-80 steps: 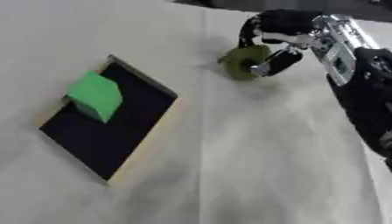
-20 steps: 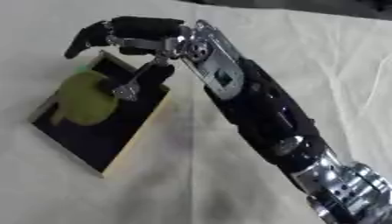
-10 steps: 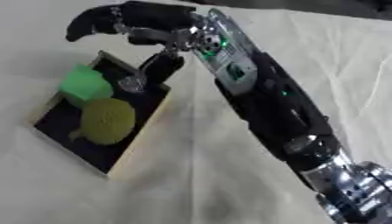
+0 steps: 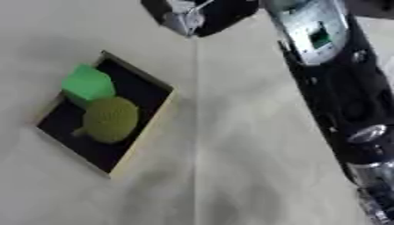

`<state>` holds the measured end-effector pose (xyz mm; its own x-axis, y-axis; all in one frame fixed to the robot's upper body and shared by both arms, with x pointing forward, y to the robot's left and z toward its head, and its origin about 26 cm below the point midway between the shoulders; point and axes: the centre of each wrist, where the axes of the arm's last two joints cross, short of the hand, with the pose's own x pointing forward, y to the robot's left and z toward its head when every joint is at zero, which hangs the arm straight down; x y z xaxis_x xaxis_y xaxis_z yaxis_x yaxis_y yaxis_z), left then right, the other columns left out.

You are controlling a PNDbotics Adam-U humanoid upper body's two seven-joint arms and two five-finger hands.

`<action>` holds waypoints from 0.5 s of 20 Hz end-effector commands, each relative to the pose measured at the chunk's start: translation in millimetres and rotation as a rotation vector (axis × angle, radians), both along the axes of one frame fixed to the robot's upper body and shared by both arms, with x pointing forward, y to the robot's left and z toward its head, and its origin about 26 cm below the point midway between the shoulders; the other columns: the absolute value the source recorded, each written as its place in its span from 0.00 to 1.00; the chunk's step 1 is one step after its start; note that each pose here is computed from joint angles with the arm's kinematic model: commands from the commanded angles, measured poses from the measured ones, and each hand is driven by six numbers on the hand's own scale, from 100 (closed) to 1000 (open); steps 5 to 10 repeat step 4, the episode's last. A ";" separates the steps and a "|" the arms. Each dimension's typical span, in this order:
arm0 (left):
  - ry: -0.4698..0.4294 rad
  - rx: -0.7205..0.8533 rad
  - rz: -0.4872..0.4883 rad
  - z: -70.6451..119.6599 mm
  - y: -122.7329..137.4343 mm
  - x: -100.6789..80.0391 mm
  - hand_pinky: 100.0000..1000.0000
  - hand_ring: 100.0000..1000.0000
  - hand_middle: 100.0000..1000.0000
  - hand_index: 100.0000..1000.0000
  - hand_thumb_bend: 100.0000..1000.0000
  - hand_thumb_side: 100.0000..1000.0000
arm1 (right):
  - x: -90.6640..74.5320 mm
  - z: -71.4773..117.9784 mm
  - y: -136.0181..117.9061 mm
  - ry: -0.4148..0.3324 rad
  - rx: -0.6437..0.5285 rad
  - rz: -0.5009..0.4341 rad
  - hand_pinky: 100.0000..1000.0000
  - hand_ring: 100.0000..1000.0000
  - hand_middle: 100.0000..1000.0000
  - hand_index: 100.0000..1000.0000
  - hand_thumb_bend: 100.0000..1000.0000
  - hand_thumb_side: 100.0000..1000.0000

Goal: Pick up objects on the table and place them in the box.

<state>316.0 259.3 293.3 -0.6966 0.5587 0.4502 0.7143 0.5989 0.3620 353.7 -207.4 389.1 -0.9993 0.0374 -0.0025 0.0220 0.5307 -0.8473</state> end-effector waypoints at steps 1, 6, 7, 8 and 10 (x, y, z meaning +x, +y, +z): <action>-0.039 0.009 0.018 8.8 4.7 -5.6 0.89 0.83 0.86 0.85 0.00 0.64 | -29.9 21.0 -25.7 0.001 0.127 0.035 0.92 0.89 0.75 0.85 0.00 0.47; -0.048 0.004 0.021 10.0 5.0 -5.8 0.89 0.83 0.86 0.85 0.00 0.64 | -49.1 21.1 -42.4 0.017 0.232 0.063 0.91 0.87 0.73 0.85 0.00 0.48; -0.048 0.004 0.021 10.0 5.0 -5.8 0.89 0.83 0.86 0.85 0.00 0.64 | -49.1 21.1 -42.4 0.017 0.232 0.063 0.91 0.87 0.73 0.85 0.00 0.48; -0.048 0.004 0.021 10.0 5.0 -5.8 0.89 0.83 0.86 0.85 0.00 0.64 | -49.1 21.1 -42.4 0.017 0.232 0.063 0.91 0.87 0.73 0.85 0.00 0.48; -0.048 0.004 0.021 10.0 5.0 -5.8 0.89 0.83 0.86 0.85 0.00 0.64 | -49.1 21.1 -42.4 0.017 0.232 0.063 0.91 0.87 0.73 0.85 0.00 0.48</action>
